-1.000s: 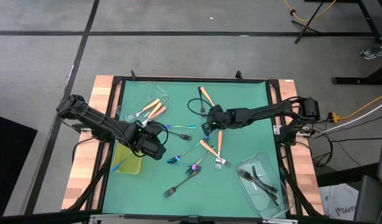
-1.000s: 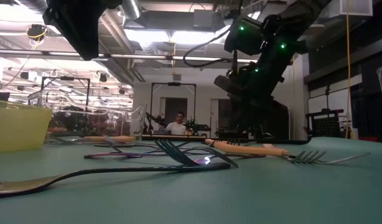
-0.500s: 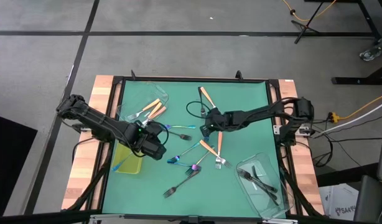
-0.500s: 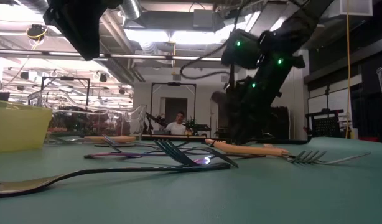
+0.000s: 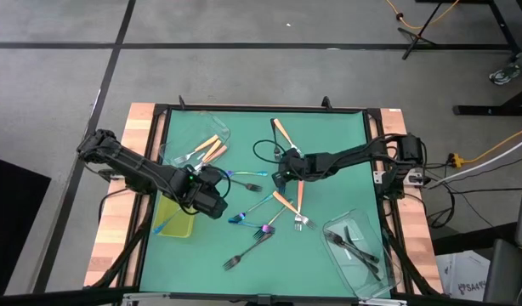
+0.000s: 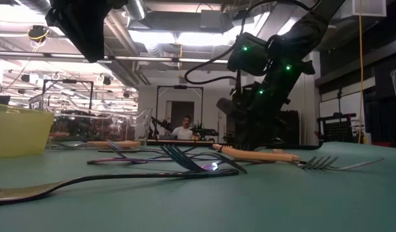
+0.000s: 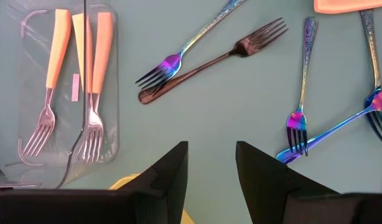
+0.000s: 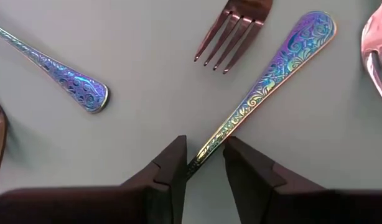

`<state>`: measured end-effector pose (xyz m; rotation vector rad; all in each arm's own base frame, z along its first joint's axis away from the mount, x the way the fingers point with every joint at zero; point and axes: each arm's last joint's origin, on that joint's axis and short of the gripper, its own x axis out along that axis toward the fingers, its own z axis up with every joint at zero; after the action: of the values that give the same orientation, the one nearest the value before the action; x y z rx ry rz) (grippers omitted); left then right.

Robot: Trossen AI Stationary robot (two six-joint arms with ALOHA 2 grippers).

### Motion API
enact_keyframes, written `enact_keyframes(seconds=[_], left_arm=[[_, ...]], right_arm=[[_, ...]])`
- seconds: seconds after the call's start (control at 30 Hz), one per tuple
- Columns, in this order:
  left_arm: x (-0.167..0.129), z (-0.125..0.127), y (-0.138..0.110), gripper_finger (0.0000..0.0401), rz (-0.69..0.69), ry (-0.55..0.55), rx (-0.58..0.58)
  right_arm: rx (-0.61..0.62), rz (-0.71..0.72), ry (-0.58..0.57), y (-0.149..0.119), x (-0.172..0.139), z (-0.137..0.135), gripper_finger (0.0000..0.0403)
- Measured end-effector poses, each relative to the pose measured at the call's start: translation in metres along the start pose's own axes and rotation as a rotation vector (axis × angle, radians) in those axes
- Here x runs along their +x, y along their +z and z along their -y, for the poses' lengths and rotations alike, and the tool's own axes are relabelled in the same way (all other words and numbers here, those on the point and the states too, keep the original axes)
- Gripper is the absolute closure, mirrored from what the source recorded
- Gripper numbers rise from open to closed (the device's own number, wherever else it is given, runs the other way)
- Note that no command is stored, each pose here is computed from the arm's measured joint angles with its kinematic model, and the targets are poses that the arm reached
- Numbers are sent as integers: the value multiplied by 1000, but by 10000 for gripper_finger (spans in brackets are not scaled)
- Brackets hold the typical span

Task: Sort silverware by color (type)
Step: Put the blue fork in the yellow bin

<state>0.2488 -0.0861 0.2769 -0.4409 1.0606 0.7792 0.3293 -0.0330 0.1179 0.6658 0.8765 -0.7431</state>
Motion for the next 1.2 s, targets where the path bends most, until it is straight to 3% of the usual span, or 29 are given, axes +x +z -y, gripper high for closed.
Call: enact_keyframes(seconds=[0.4, 0.83, 1.2], left_arm=[[0, 0, 0, 273, 3, 1, 0], [0, 0, 0, 273, 4, 1, 0], [0, 0, 0, 273, 4, 1, 0]], right_arm=[[-50, -10, -1, -1, 1, 1, 366], [-109, -10, 1, -1, 1, 1, 399], [-178, -6, -6, -1, 1, 1, 401]])
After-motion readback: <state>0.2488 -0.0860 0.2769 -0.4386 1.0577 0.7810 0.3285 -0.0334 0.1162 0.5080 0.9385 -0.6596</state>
